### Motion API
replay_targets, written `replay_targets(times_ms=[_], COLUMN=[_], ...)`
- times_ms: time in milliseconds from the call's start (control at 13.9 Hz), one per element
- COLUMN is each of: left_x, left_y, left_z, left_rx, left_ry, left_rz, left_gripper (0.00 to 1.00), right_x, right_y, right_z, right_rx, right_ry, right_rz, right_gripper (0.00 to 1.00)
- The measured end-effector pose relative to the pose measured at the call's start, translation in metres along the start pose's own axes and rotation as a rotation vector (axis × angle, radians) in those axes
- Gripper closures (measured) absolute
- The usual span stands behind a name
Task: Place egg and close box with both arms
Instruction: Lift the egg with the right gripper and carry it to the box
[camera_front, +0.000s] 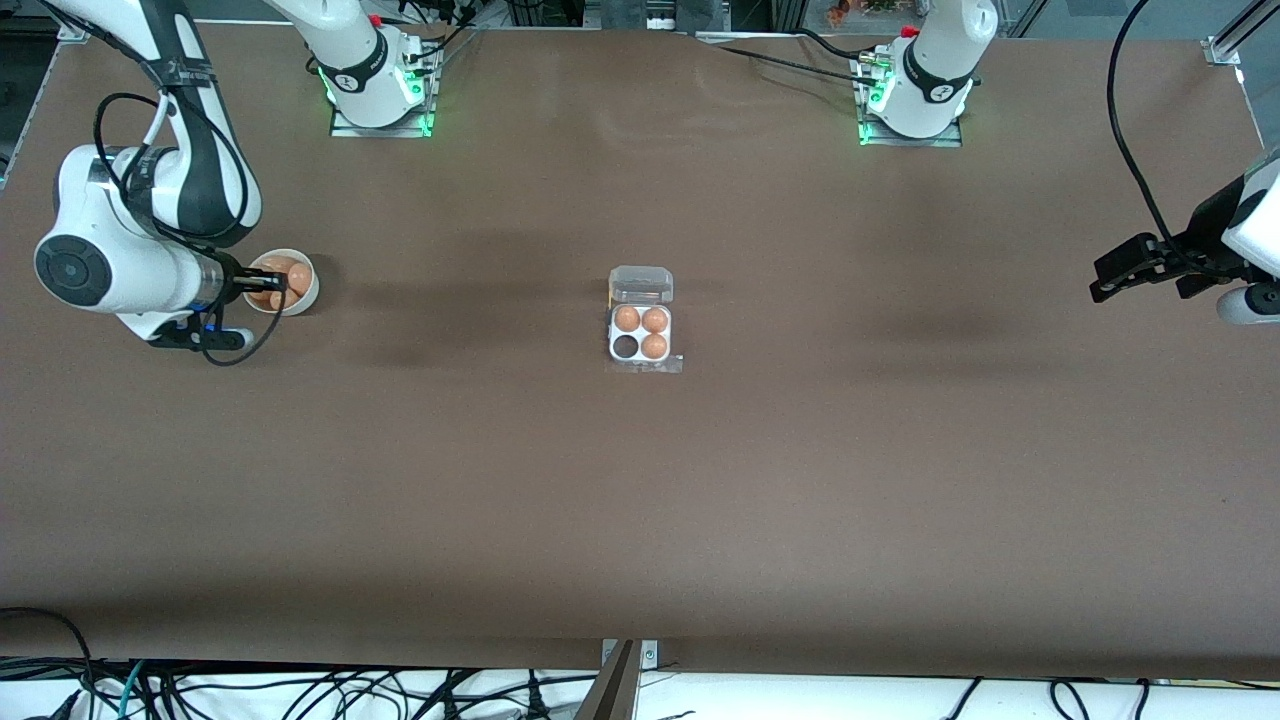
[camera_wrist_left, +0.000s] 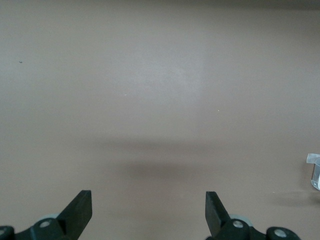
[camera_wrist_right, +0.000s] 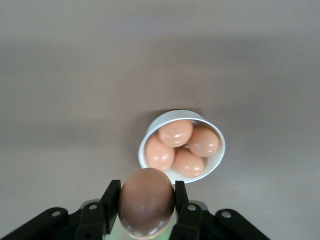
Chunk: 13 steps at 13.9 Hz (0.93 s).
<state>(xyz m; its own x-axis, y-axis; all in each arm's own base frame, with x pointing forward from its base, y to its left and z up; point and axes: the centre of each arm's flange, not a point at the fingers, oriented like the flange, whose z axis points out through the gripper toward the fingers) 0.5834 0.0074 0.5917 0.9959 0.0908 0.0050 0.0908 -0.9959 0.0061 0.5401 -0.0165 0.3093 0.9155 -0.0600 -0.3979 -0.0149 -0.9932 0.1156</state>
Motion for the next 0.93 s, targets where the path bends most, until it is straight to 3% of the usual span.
replay_targets(times_ms=[215, 358, 717, 932], left_x=[0.0, 0.0, 0.0, 0.0], left_y=[0.0, 0.0, 0.0, 0.0], left_z=[0.0, 0.0, 0.0, 0.0], left_rx=[0.0, 0.0, 0.0, 0.0], left_ry=[0.0, 0.0, 0.0, 0.0], left_rz=[0.0, 0.0, 0.0, 0.0], left_gripper=[0.0, 0.0, 0.0, 0.0], right_x=[0.012, 0.019, 0.036, 0.04], right_y=[-0.069, -0.123, -0.247, -0.303], right_z=[-0.032, -0.048, -0.048, -0.049], right_rx=[0.007, 0.043, 0.222, 0.296], right_ry=[-0.049, -0.082, -0.163, -0.199], right_rz=[0.022, 0.034, 0.163, 0.249], right_gripper=[0.52, 0.52, 0.52, 0.52])
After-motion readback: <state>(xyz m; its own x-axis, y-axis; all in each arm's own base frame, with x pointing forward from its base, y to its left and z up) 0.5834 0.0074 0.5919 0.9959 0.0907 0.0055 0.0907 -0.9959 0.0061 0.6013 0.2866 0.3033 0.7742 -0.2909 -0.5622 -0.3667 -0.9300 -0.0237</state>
